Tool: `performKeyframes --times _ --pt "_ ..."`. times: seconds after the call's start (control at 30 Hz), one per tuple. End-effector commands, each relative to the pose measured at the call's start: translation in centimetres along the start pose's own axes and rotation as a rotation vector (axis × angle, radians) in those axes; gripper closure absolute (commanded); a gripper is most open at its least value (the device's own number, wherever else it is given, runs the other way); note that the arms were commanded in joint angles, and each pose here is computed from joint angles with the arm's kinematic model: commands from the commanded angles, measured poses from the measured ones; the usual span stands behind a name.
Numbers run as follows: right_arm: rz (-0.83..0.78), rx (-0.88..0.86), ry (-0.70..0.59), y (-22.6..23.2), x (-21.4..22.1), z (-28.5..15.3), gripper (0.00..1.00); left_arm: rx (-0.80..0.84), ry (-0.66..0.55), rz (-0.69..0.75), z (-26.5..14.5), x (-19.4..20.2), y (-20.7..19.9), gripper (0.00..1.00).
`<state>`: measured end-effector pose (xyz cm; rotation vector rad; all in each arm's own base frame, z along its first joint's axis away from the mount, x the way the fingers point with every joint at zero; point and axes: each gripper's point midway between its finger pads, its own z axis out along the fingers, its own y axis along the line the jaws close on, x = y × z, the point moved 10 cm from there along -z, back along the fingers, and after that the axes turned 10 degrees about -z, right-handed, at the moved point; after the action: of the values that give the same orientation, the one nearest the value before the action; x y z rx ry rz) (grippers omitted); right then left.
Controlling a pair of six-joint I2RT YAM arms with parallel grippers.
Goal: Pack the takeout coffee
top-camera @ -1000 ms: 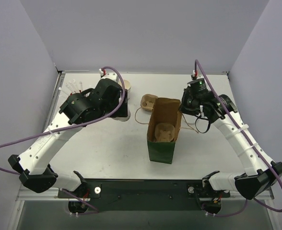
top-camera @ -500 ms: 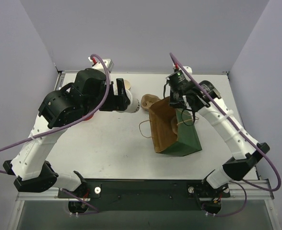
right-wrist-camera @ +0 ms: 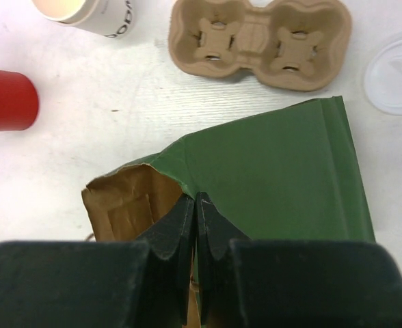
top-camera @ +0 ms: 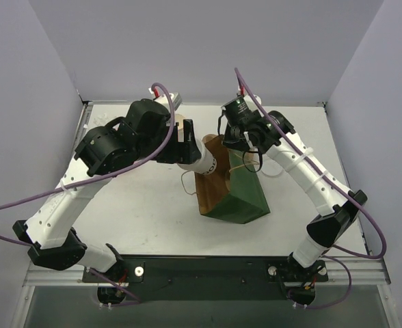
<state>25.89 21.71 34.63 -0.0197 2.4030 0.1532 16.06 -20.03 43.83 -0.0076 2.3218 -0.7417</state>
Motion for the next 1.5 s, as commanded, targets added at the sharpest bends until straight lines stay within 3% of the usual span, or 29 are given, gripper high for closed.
performKeyframes --times 0.0,0.33,0.63,0.87,1.23,1.47 --pt "0.126 -0.082 -0.046 1.6 -0.4 -0.5 1.0 0.077 -0.01 -0.02 0.7 -0.2 -1.2 0.58" --pt "0.452 -0.126 -0.098 1.9 -1.0 -1.9 1.0 -0.003 0.043 0.014 3.2 0.1 -1.1 0.59" --pt "0.623 -0.243 -0.094 2.0 -1.0 -3.8 1.0 -0.076 0.057 0.073 4.0 -0.2 -0.7 0.59" --pt "0.744 -0.234 -0.098 0.7 1.2 -3.0 1.0 -0.123 0.082 0.117 4.6 0.0 -0.2 0.59" --pt "0.776 -0.178 -0.026 1.1 3.1 0.0 1.0 -0.195 0.159 0.175 6.7 1.7 0.8 0.59" --pt "0.793 -0.163 -0.061 0.1 3.9 0.2 1.0 -0.187 0.186 0.179 7.7 2.8 0.2 0.6"
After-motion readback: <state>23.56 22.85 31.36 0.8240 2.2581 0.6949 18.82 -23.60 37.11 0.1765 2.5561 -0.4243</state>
